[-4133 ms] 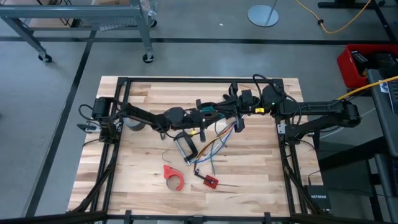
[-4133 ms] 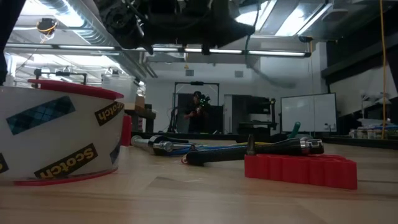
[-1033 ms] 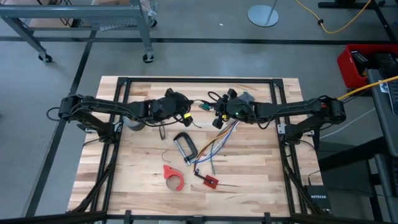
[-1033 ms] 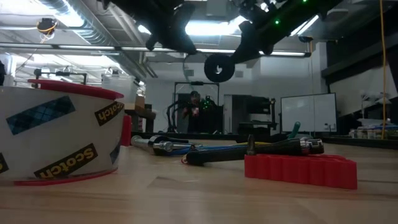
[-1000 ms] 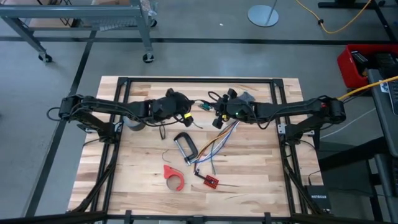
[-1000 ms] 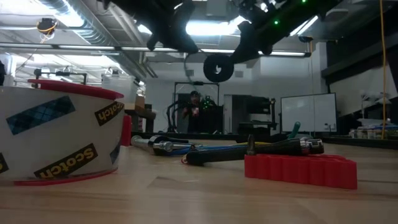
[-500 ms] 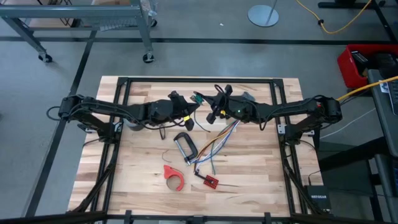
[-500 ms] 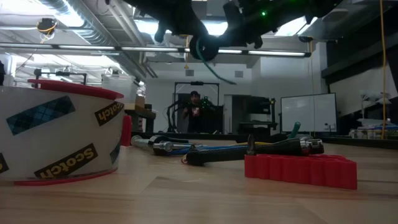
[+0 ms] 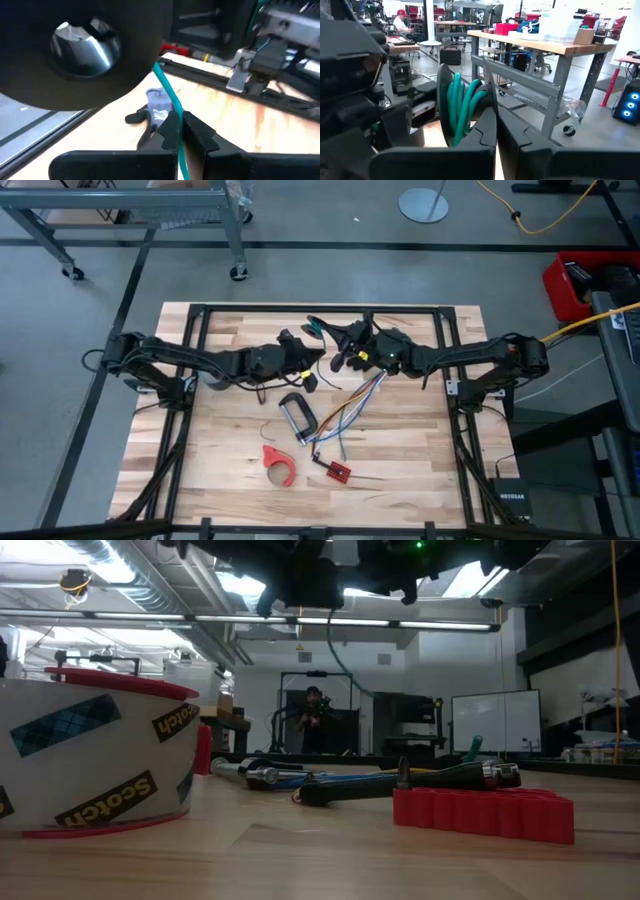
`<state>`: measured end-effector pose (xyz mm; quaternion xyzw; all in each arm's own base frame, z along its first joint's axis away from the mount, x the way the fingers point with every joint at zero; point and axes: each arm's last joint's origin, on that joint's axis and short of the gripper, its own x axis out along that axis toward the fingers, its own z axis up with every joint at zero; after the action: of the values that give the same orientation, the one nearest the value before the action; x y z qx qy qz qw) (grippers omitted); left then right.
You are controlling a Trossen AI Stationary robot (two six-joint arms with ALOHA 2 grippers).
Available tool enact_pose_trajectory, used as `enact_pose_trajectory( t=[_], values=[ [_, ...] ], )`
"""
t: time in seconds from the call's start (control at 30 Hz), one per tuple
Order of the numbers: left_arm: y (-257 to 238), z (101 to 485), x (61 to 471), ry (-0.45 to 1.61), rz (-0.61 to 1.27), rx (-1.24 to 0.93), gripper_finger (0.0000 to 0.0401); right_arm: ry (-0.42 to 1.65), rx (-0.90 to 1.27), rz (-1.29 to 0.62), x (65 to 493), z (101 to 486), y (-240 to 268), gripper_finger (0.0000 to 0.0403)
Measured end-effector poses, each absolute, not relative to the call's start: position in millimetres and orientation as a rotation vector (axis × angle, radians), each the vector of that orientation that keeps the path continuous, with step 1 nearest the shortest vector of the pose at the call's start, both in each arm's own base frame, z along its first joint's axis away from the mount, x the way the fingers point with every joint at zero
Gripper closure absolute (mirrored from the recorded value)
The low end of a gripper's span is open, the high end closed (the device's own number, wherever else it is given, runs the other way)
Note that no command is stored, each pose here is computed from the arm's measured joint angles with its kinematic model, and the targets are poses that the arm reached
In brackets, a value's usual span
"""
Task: Coil cords
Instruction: Coil the green wire around the spool
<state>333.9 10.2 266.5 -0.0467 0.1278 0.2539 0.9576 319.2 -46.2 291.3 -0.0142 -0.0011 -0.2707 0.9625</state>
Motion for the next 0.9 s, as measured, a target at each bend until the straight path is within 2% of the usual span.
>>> enact_pose_trajectory(
  t=[0.63,0.9],
  values=[
    [16,250,321,0.485,0.786,0.168,0.0401,0.077,-0.031,-0.422,320,284,-43,0.0400],
    [17,250,320,0.511,0.805,0.243,0.0388,0.075,-0.006,-0.348,321,284,-41,0.0400]
  ],
)
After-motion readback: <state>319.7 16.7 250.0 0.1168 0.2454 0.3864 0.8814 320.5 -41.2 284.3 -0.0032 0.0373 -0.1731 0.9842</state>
